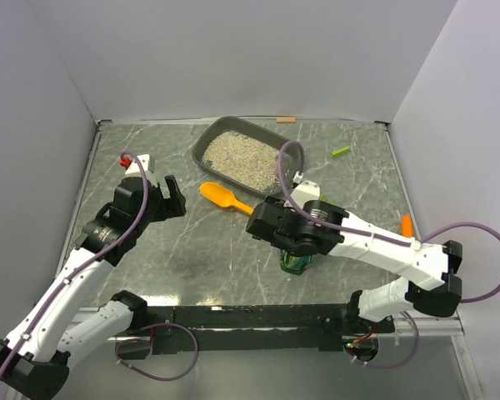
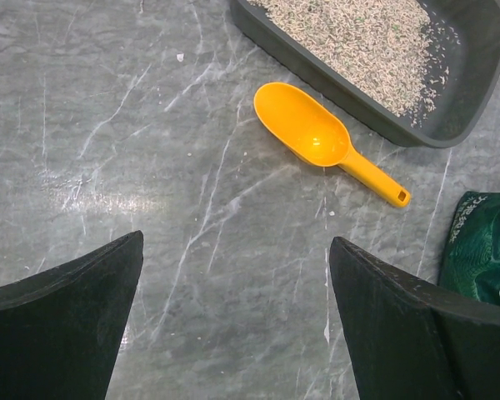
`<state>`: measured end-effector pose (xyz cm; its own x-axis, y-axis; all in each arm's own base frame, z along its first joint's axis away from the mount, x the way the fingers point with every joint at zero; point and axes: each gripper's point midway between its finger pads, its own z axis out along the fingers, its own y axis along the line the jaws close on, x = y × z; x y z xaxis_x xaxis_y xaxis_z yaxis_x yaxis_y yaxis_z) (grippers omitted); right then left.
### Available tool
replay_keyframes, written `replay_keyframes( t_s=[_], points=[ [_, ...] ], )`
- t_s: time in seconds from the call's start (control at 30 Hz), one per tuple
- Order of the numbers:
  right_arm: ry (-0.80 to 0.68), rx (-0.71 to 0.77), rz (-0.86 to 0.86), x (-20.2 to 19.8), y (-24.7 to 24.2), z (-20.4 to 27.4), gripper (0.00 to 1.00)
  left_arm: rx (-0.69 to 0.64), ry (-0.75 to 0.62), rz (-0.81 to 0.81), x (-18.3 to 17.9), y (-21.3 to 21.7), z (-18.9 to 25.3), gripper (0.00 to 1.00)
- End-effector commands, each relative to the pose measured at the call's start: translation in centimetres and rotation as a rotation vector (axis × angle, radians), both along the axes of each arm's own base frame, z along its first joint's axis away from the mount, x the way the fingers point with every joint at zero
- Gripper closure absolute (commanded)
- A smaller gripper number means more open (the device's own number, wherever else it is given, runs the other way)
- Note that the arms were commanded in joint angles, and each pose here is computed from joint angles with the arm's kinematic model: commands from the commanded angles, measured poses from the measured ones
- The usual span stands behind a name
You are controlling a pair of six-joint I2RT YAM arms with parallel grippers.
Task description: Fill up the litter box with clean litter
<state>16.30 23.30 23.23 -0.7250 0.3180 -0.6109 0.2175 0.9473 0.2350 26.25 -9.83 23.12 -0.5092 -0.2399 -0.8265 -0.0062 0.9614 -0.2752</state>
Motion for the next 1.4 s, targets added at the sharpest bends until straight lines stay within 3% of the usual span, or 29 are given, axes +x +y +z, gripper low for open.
replay_keyframes(
  t_s=[0.0,0.4,1.1,1.3,1.37],
  points=[
    [0.034,-0.182,-0.011,-1.9,-6.1,0.1,0.11,-0.027,-0.018,-0.008,0.4,-0.6,0.7,0.03],
    [0.088,-0.27,-0.047,-2.3,-7.1,-3.1,0.13,-0.025,0.003,-0.019,0.7,-1.1,0.4,0.03],
    [0.134,-0.359,-0.076,-1.9,-7.4,-5.0,0.38,-0.025,0.008,-0.027,0.5,-1.2,-0.4,0.03],
    [0.15,-0.375,-0.088,-1.8,-7.9,-5.4,0.4,-0.022,0.015,-0.032,0.5,-1.3,-0.8,0.03],
    [0.149,-0.37,-0.094,-1.8,-8.1,-5.5,0.47,-0.021,0.014,-0.031,0.5,-1.3,-0.8,0.03]
  ],
)
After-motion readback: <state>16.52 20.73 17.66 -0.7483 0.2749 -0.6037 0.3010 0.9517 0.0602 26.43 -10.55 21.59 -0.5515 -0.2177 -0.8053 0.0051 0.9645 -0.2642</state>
